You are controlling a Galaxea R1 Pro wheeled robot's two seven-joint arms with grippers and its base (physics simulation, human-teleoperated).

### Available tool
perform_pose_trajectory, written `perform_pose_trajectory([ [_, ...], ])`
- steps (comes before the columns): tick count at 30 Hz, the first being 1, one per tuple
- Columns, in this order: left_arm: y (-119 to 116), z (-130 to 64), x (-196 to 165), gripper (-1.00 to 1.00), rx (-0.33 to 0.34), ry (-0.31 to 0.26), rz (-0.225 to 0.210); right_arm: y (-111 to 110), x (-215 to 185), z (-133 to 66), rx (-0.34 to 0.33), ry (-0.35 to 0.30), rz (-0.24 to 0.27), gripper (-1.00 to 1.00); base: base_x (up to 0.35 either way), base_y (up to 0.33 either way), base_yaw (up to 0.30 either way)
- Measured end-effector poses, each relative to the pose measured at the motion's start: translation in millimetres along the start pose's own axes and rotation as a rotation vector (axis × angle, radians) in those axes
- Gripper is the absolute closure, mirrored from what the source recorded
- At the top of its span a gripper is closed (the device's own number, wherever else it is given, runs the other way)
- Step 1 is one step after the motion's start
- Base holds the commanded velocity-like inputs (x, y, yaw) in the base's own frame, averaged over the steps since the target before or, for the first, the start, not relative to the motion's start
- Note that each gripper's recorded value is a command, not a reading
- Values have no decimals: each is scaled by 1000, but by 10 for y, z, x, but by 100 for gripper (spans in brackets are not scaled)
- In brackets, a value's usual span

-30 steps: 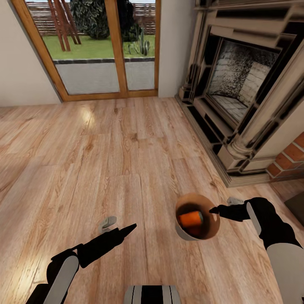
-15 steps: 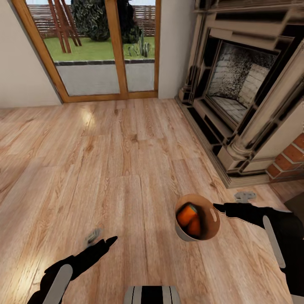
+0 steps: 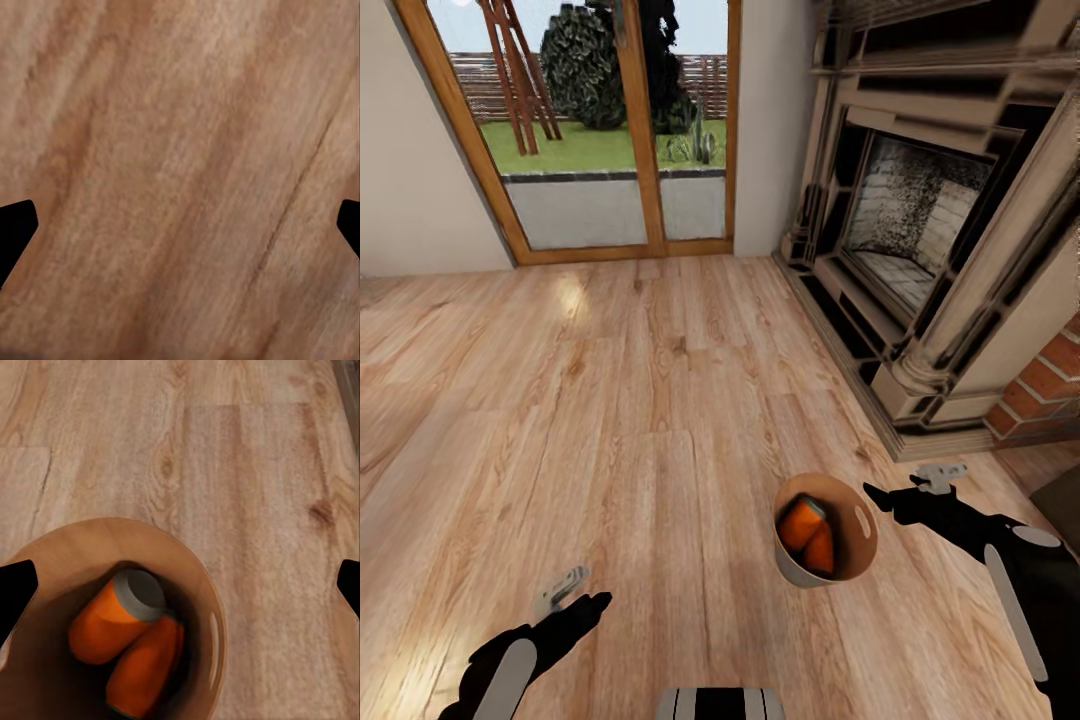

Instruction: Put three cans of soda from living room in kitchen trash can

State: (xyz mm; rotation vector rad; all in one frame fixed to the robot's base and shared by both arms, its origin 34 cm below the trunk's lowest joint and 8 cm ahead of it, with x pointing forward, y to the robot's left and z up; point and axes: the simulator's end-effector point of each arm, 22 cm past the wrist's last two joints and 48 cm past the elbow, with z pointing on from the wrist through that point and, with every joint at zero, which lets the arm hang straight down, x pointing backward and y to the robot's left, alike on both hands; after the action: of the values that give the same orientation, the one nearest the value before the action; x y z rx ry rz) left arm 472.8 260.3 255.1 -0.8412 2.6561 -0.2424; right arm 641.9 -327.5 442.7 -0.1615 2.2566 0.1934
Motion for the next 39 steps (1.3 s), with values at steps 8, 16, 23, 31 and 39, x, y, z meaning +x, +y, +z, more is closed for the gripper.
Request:
perform_pose_trajectory([
  [8, -43, -61, -107, -100, 4, -54, -7, 27, -259, -119, 5, -97, -39, -100, 0, 0, 0],
  [16, -96, -141, -170, -100, 17, -75, -8, 50, -420, -237, 6, -135, -49, -100, 0, 0, 0],
  [23, -97, -183, -174, -100, 19, -78, -10, 61, -552, -346, 7, -163, -54, -100, 0, 0, 0],
  [31, -144, -263, -236, -100, 32, -97, -11, 67, -690, -474, 10, -189, -57, -100, 0, 0, 0],
  [39, -201, -357, -319, -100, 48, -124, -13, 90, -831, -603, 11, -221, -62, -100, 0, 0, 0],
])
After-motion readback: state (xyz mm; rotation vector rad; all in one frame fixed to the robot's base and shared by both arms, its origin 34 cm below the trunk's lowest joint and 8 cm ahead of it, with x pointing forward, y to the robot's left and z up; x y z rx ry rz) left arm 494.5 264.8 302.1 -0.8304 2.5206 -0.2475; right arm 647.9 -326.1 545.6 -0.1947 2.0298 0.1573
